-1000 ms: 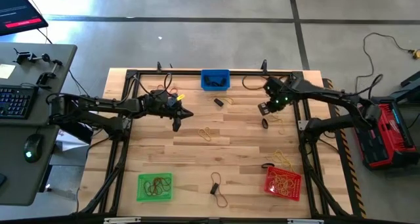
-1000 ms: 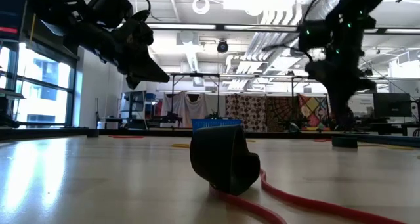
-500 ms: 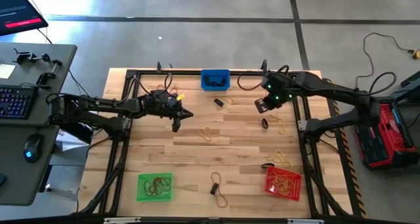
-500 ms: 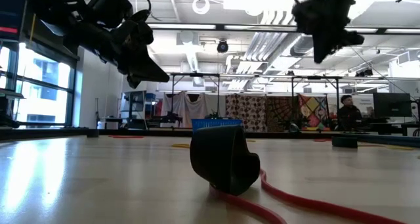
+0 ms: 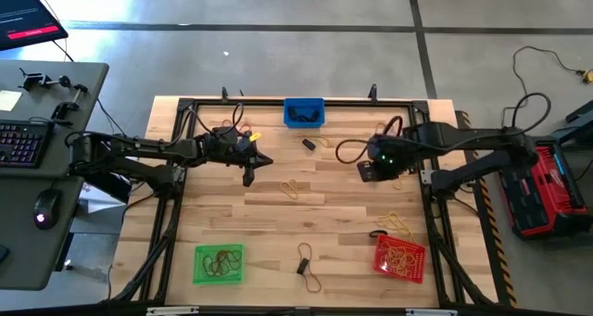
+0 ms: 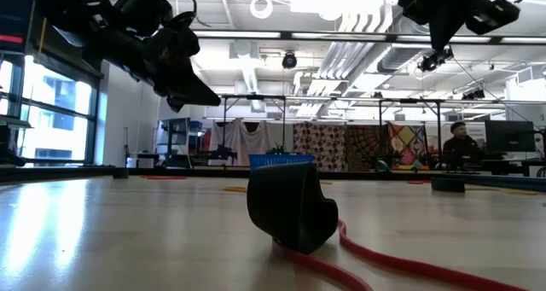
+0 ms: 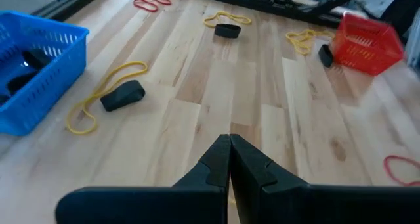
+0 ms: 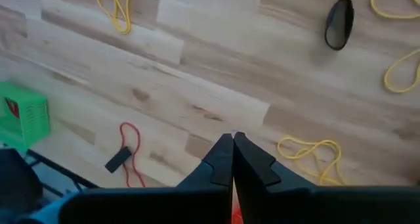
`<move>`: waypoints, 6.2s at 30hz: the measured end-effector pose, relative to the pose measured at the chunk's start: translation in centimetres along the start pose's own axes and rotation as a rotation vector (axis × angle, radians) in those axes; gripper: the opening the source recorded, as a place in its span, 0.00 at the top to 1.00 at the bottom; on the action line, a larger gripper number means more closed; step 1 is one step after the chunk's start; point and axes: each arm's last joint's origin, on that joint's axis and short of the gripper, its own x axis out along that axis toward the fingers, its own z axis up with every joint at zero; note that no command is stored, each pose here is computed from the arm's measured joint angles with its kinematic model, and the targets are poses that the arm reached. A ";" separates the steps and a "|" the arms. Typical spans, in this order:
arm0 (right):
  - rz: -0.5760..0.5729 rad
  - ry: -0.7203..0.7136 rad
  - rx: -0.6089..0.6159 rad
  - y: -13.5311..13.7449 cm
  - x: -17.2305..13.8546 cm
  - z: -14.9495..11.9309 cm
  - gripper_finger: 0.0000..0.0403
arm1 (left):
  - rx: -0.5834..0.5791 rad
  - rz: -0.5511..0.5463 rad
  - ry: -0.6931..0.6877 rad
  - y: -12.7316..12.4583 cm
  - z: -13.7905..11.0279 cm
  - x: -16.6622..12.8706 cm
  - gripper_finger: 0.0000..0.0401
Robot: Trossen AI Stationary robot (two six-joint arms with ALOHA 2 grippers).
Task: Sort rubber bands into baskets
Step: Put the yellow rubber band into the red basket
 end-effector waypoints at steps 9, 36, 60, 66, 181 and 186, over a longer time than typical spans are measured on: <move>0.031 0.032 0.053 0.7 0.1 -2.3 1.00 | 0.017 -0.001 0.001 0.0 0.0 0.0 1.00; -0.345 0.014 -0.330 -2.7 -0.4 -2.8 1.00 | 0.001 0.053 -0.065 0.1 0.6 0.0 1.00; -0.383 0.064 -0.214 -14.7 11.4 6.6 0.59 | 0.004 0.019 -0.058 0.0 0.6 0.0 1.00; -0.360 0.007 -0.148 -15.2 11.5 7.5 0.59 | 0.002 0.020 -0.049 0.0 0.5 0.0 1.00; -0.218 0.419 -0.303 -2.0 3.1 -16.1 1.00 | 0.036 0.048 -0.055 0.1 0.5 0.0 1.00; -0.235 0.421 -0.338 -2.7 4.5 -16.0 1.00 | 0.029 0.048 -0.055 0.1 0.5 0.0 1.00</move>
